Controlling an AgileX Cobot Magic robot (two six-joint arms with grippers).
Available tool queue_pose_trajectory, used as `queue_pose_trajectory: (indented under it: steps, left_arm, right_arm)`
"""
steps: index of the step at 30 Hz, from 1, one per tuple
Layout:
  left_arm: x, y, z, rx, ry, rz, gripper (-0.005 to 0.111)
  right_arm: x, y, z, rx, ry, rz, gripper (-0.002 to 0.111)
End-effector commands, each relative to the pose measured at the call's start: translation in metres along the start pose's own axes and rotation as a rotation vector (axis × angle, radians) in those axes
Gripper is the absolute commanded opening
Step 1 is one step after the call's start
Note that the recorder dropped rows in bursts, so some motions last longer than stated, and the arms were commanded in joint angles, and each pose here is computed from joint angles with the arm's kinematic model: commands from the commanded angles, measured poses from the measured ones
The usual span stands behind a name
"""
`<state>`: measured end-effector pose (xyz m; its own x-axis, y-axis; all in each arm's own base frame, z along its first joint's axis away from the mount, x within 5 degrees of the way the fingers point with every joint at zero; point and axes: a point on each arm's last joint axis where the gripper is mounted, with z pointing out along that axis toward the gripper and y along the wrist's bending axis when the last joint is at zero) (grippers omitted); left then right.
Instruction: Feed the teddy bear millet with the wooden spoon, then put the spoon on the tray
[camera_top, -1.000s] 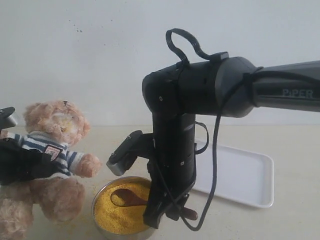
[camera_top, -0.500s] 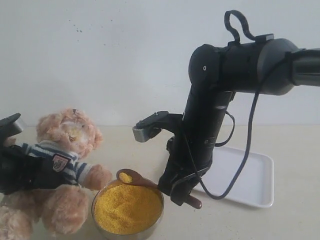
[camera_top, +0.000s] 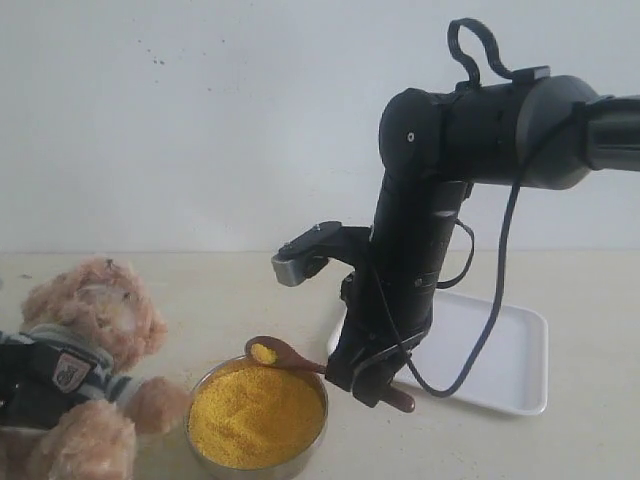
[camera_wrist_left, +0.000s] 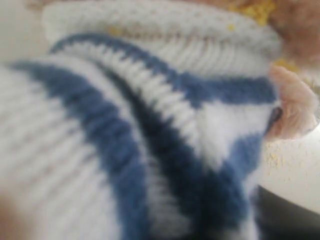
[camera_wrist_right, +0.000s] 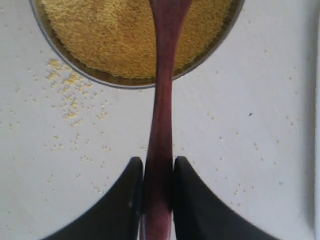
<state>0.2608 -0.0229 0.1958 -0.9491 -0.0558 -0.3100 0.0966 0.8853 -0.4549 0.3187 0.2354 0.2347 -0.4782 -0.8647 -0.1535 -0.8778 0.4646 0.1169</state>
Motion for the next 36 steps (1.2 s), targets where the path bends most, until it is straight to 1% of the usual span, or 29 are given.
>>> queue_pose_trajectory:
  steps: [1, 4, 6, 10, 13, 15, 16, 18, 20, 24, 27, 29, 33, 36]
  left_arm:
    - [0.022, -0.001, -0.004, -0.004, 0.033, -0.002, 0.004]
    - [0.032, -0.003, -0.005, 0.008, 0.053, -0.005, 0.004]
    - [0.036, -0.006, -0.008, 0.02, 0.06, -0.002, 0.004]
    - [0.038, -0.012, -0.014, 0.035, 0.041, 0.007, 0.004]
    - [0.037, -0.014, -0.014, 0.063, 0.023, -0.017, 0.004]
    - [0.041, -0.014, -0.011, 0.084, 0.016, -0.02, 0.004]
    - [0.042, -0.013, -0.008, 0.088, 0.007, -0.022, 0.004]
    - [0.047, -0.013, -0.004, 0.112, -0.007, -0.071, 0.004]
    - [0.048, -0.015, -0.003, 0.142, -0.025, -0.079, 0.004]
    - [0.044, -0.019, -0.004, 0.185, -0.07, -0.08, 0.004]
    - [0.044, -0.019, -0.004, 0.191, -0.071, -0.08, 0.004]
    - [0.044, -0.019, -0.004, 0.193, -0.069, -0.08, 0.004]
    - [0.044, -0.019, -0.004, 0.191, -0.068, -0.064, 0.004]
    - [0.05, -0.019, -0.002, 0.193, -0.032, -0.046, 0.004]
  right_arm:
    - [0.002, -0.003, -0.009, 0.024, -0.012, 0.055, 0.0]
    - [0.002, -0.002, -0.009, 0.016, -0.016, 0.064, 0.0]
    - [0.003, -0.002, -0.009, 0.015, -0.015, 0.107, 0.0]
    - [0.001, 0.002, -0.011, -0.015, -0.038, 0.16, 0.0]
    - [0.0, 0.008, -0.02, -0.051, -0.079, 0.193, 0.0]
    - [0.0, 0.011, -0.026, -0.06, -0.097, 0.195, 0.0]
    - [0.0, 0.012, -0.029, -0.056, -0.106, 0.193, 0.0]
    - [0.002, 0.014, -0.036, -0.047, -0.119, 0.197, 0.0]
    - [0.003, 0.017, -0.045, -0.039, -0.139, 0.205, 0.0]
    - [0.001, 0.031, -0.052, 0.004, -0.138, 0.146, 0.0]
    - [-0.003, 0.043, -0.047, 0.061, -0.101, 0.074, 0.0]
    - [-0.006, 0.049, -0.045, 0.064, -0.094, 0.042, 0.0]
    - [-0.006, 0.05, -0.044, 0.055, -0.095, 0.018, 0.0]
    - [-0.007, 0.049, -0.044, 0.058, -0.093, -0.006, 0.0]
